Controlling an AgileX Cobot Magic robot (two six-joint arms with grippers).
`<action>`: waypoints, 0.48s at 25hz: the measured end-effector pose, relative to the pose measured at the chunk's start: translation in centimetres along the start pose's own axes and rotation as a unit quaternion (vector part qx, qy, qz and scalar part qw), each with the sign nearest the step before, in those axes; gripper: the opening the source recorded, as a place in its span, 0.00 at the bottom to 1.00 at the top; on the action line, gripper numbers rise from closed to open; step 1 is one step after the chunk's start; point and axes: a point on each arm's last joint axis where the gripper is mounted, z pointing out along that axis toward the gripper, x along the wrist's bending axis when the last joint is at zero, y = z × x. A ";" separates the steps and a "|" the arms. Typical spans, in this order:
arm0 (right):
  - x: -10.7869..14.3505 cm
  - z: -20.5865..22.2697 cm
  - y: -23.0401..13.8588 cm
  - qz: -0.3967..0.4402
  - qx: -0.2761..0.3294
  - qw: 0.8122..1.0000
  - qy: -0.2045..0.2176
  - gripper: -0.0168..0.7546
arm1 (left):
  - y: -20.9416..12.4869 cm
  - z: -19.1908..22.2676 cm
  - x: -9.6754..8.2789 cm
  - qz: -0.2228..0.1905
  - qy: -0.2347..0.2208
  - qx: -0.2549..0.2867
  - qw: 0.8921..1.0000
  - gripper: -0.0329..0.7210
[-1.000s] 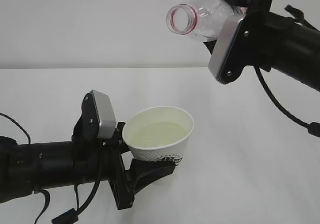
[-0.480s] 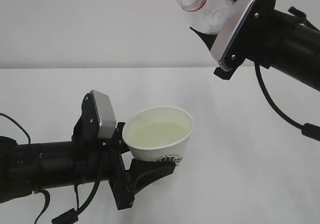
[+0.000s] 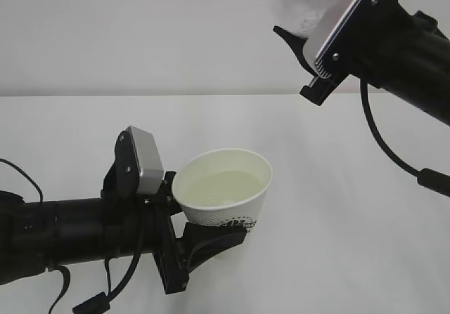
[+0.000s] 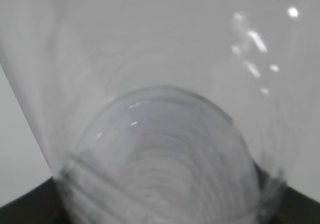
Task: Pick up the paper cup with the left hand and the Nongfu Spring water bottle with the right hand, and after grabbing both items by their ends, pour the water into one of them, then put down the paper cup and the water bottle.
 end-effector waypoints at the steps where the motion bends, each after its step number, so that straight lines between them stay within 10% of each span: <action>1: 0.0 0.0 0.0 0.009 0.000 1.000 -0.001 0.64 | 0.0 0.0 0.0 0.000 0.000 0.000 1.000 0.69; 12: -0.2 0.0 -0.1 0.089 0.006 0.996 -0.009 0.64 | 0.0 0.0 0.0 0.000 0.000 0.000 1.000 0.68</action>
